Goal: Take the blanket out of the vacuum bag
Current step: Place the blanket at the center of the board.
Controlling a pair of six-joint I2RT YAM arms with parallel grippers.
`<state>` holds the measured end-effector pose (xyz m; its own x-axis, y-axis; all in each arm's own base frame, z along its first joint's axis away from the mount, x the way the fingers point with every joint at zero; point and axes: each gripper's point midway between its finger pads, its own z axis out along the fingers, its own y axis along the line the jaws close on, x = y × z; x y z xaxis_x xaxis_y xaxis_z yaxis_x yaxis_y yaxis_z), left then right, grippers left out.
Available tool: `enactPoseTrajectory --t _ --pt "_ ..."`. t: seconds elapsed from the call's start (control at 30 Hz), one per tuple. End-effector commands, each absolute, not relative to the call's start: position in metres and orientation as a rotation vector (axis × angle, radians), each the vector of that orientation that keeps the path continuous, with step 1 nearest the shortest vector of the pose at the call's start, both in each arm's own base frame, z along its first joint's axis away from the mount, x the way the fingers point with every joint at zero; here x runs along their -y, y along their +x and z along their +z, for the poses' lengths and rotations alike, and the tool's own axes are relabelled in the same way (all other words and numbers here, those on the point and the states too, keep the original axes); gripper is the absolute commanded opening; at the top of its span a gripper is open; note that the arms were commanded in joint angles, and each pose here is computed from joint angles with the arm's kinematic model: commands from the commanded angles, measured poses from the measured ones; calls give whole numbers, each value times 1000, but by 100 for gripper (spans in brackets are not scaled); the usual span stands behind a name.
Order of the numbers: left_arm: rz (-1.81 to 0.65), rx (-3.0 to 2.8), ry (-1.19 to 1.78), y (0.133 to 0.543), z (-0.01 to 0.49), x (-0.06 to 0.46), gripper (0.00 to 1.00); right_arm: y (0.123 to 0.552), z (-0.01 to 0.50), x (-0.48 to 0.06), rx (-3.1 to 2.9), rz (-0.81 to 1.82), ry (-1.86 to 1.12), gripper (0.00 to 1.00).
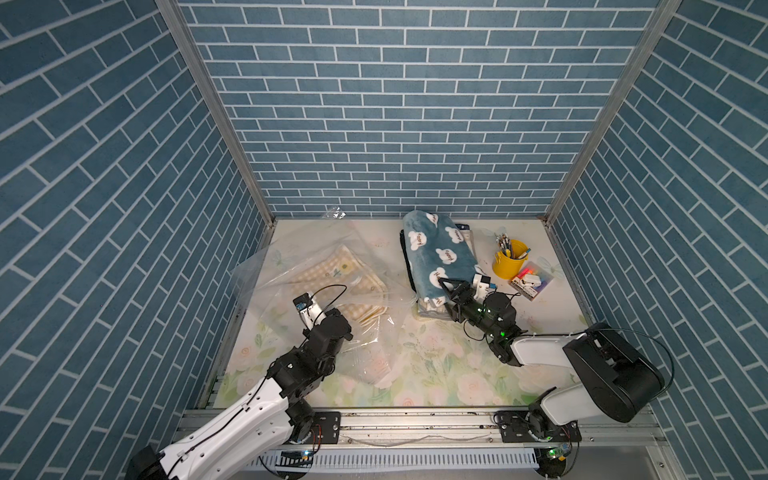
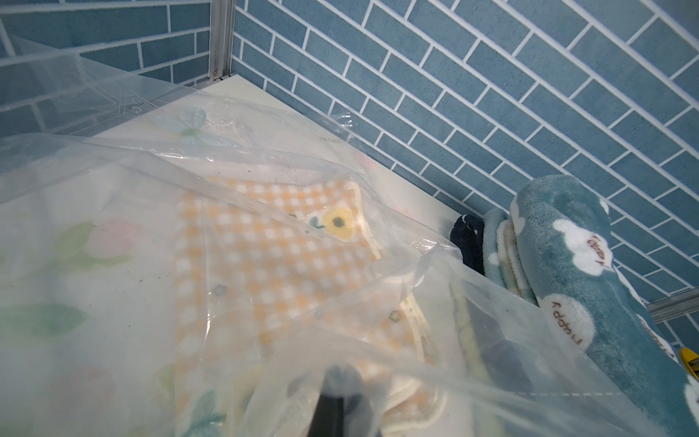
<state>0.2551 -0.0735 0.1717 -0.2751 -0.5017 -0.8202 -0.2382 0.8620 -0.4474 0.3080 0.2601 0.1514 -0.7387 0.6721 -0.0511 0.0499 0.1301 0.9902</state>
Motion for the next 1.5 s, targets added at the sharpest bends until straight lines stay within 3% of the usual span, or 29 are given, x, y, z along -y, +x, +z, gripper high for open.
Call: enactPoseTrajectory --t 0.0,0.13,0.2,0.27,0.37,0.57,0.9,1.2,1.47 --pt "-253 -1861 -560 254 169 68 0 314 158 -269 -1887 1713 698 82" --pt "-247 -1864 -558 253 169 67 0 323 154 -279 -1892 1738 685 72" --pt "-248 -1865 -555 253 170 67 0 328 155 -283 -1886 1741 680 59" --pt "-246 -1867 -552 253 170 67 0 330 164 -284 -1846 1765 654 37" --pt "-236 -1870 -552 252 170 66 0 329 176 -283 -1824 1762 620 19" --pt "-251 -1845 -559 251 176 64 0 325 210 -279 -1789 1777 490 1" --pt "-260 -1843 -551 252 177 66 0 334 258 -264 -1714 1827 406 0" --pt "-250 -1840 -545 252 178 65 0 367 284 -261 -1863 1622 108 0" --pt "-254 -1838 -544 251 177 64 0 311 203 -284 -2096 1563 55 0"
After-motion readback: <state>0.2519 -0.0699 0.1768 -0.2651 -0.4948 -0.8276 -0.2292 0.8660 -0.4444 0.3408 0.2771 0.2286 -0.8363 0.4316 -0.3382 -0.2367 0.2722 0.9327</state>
